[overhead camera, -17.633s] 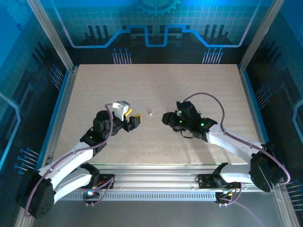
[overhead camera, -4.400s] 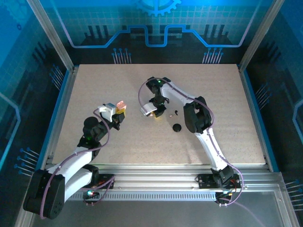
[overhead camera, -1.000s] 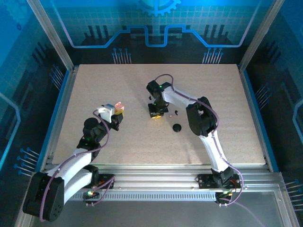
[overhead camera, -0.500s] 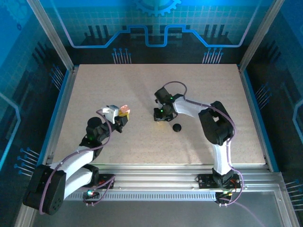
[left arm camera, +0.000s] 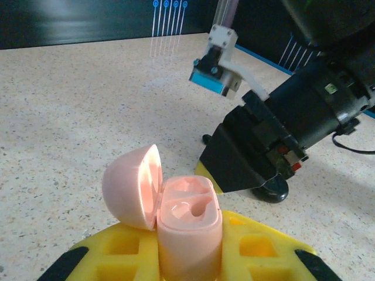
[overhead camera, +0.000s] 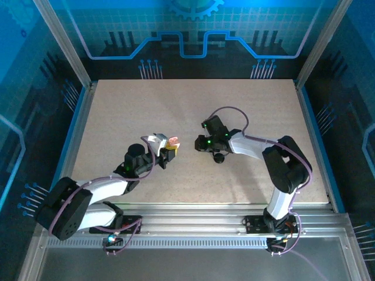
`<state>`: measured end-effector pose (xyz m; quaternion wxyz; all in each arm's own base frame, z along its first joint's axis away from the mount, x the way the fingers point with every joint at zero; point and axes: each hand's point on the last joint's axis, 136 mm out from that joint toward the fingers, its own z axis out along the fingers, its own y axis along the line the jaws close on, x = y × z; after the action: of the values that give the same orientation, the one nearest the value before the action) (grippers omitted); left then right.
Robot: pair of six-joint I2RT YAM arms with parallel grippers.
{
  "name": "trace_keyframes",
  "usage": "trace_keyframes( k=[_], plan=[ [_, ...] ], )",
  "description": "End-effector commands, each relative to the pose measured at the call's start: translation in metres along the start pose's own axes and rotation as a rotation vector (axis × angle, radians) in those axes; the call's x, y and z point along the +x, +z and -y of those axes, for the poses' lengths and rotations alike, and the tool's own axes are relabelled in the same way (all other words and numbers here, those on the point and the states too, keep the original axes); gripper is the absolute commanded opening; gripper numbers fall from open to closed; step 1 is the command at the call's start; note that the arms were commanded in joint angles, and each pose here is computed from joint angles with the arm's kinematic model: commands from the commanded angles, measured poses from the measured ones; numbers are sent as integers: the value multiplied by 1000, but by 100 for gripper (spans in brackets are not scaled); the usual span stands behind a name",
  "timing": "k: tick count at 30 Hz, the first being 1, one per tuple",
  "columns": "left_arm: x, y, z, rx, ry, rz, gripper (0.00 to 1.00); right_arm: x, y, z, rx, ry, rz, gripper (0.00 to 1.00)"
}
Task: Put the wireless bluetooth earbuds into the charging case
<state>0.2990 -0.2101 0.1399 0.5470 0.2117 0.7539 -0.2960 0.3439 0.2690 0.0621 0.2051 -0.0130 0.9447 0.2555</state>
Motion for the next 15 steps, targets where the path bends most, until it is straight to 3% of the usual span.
trace_keyframes(
  k=[1,15],
  plan=[
    [-27,9,6,7,29,88,15,-24,-19,-9,-65,10,100,18],
    [-13,46,20,59,77,155,15,-40,-58,-20,-158,-8,242,18]
  ],
)
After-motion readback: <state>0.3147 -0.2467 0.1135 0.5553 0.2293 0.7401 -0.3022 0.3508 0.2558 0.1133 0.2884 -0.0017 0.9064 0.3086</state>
